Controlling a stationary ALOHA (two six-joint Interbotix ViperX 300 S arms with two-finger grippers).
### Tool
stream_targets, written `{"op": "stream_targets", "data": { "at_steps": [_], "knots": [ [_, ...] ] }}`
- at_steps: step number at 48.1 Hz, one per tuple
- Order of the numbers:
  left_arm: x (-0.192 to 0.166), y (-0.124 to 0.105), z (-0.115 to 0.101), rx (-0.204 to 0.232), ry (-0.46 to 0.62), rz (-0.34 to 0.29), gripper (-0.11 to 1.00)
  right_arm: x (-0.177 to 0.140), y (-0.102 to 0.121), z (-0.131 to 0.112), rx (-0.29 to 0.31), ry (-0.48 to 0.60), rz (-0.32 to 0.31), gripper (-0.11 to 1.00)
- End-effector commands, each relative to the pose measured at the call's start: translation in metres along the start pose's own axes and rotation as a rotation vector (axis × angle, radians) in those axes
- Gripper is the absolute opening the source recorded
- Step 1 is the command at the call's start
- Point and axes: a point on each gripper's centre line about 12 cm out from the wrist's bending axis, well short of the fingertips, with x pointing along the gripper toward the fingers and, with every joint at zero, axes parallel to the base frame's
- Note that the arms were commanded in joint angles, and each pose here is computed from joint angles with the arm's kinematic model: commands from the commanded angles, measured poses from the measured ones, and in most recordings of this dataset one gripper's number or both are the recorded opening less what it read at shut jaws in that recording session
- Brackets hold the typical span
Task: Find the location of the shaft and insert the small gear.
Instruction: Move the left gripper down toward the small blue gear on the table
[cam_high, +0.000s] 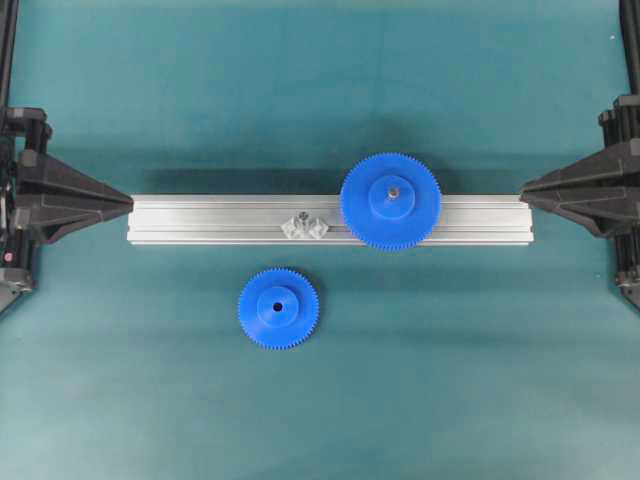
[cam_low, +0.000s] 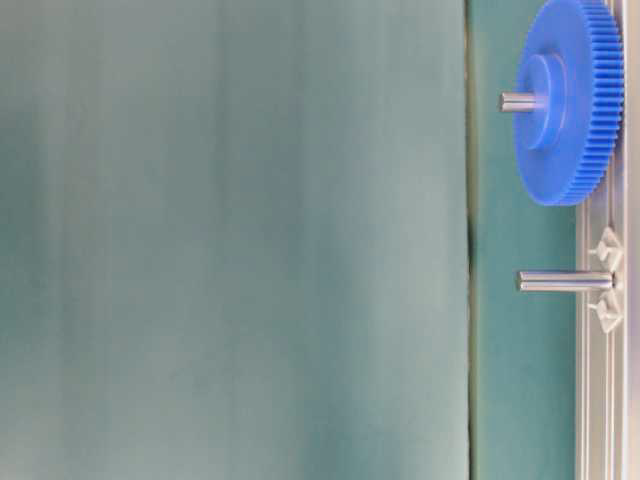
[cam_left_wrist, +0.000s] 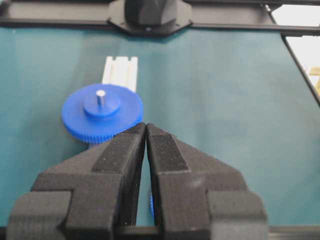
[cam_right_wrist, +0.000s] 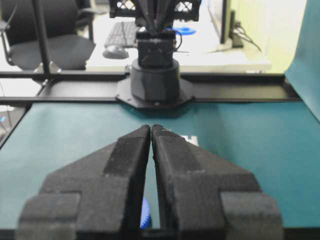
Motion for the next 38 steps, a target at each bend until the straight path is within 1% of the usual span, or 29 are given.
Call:
{"op": "stream_targets", "data": {
  "at_steps": [1,4,8,11,13,20,25,28,35,38],
  "knots": [
    [0.001,-0.004,0.001,-0.023,-0.003,-0.022,0.11,0.001,0.0,0.003,0.006,-0.009,-0.001,0.16],
    [0.002,-0.005,0.003,-0.045,-0.003,-0.025,0.11,-0.002,-0.002,-0.008,0.044,0.034,-0.013,0.16],
    [0.005,-0.005,0.008,-0.067,-0.007,-0.025,0.01,-0.004,-0.002,-0.017,0.099,0.097,-0.022,0.08],
    [0.009,-0.006,0.013,-0.073,0.012,-0.03,0.0,-0.004,-0.002,-0.019,0.123,0.137,-0.023,0.06],
    [0.012,-0.007,0.015,-0.073,0.043,-0.033,0.0,-0.004,-0.002,-0.018,0.132,0.161,-0.026,0.06],
    [0.026,-0.013,0.016,-0.069,0.197,-0.05,0.0,-0.002,-0.004,-0.019,0.135,0.248,-0.039,0.06],
    [0.036,-0.019,0.014,-0.073,0.276,-0.071,0.0,0.002,-0.005,-0.019,0.137,0.32,-0.046,0.06],
    [0.043,-0.022,0.012,-0.078,0.313,-0.077,0.0,0.004,-0.005,-0.024,0.138,0.372,-0.049,0.06],
    [0.059,-0.025,0.002,-0.103,0.391,-0.072,0.0,0.006,-0.006,-0.038,0.141,0.485,-0.058,0.06],
    [0.068,-0.029,-0.004,-0.132,0.424,-0.077,0.0,0.007,-0.006,-0.044,0.141,0.519,-0.06,0.06]
  ]
}}
